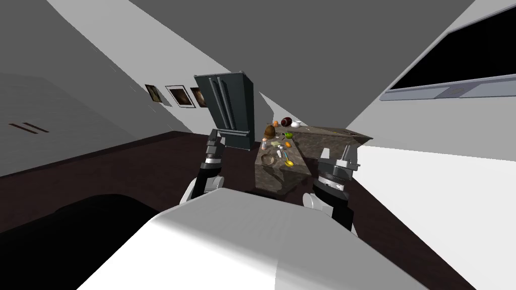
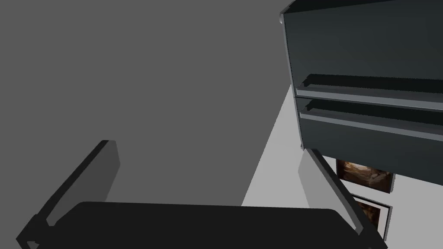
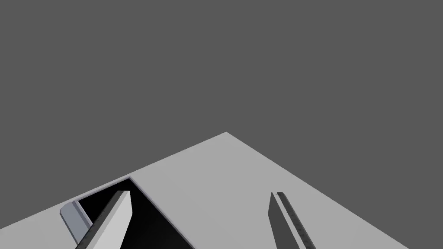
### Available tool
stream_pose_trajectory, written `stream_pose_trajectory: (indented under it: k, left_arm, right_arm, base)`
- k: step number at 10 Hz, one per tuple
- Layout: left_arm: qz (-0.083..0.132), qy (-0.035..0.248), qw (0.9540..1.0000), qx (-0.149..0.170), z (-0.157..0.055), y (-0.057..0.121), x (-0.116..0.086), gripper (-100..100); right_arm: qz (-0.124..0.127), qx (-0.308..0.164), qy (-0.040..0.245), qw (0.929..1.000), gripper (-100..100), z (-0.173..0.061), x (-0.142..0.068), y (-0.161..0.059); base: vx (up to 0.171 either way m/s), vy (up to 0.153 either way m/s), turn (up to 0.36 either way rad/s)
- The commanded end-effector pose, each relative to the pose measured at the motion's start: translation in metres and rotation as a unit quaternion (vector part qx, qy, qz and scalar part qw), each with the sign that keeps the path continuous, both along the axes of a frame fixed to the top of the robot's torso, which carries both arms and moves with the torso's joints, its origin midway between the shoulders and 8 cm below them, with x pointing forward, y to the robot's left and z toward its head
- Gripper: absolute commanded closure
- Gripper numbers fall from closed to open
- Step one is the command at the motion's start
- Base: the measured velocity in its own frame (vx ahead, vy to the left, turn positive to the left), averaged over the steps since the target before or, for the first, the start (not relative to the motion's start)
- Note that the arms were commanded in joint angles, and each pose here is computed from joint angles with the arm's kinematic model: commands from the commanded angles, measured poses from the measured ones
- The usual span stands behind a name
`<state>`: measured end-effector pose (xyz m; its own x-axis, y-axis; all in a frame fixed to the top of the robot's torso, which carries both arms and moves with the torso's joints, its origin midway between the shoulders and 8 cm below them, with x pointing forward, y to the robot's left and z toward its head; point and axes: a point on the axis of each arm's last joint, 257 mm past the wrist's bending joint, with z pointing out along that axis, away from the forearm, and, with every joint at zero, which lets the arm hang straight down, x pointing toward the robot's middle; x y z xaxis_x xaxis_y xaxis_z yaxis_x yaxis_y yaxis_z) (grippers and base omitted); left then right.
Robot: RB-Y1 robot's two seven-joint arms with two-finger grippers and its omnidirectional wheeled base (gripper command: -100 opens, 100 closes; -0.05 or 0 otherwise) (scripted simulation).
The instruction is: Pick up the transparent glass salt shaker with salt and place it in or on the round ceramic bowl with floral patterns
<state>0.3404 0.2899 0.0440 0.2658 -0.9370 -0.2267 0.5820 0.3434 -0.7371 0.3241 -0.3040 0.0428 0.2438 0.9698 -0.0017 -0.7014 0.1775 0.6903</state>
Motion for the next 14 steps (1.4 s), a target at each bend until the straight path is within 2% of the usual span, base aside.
stream_pose_trajectory:
  k: [1,4,8,10,14]
  left_arm:
    - [0.0,0.0,1.0,0.0,0.0,0.0,0.0,0]
    - [0.0,0.0,1.0,0.0,0.0,0.0,0.0,0]
    - [0.0,0.0,1.0,0.0,0.0,0.0,0.0,0]
    - [0.0,0.0,1.0,0.0,0.0,0.0,0.0,0]
    - [0.0,0.0,1.0,0.0,0.0,0.0,0.0,0]
  right_arm:
    - [0.009,-0.016,-0.005,0.9998,-100,0.005,-0.001,0.004]
    - [0.029,-0.049,-0.024,0.9981,-100,0.016,-0.006,0.015]
    - [0.056,-0.094,-0.046,0.993,-100,0.023,-0.01,0.028]
    - [0.067,-0.116,-0.049,0.9898,-100,0.018,-0.008,0.032]
    - [0.081,-0.152,-0.042,0.9841,-100,0.008,-0.003,0.036]
  base:
    - [-0.003,0.024,-0.042]
    - [-0.015,0.094,-0.074]
    - [-0.011,0.172,-0.109]
    - [0.043,0.235,-0.138]
    - [0.023,0.157,-0.084]
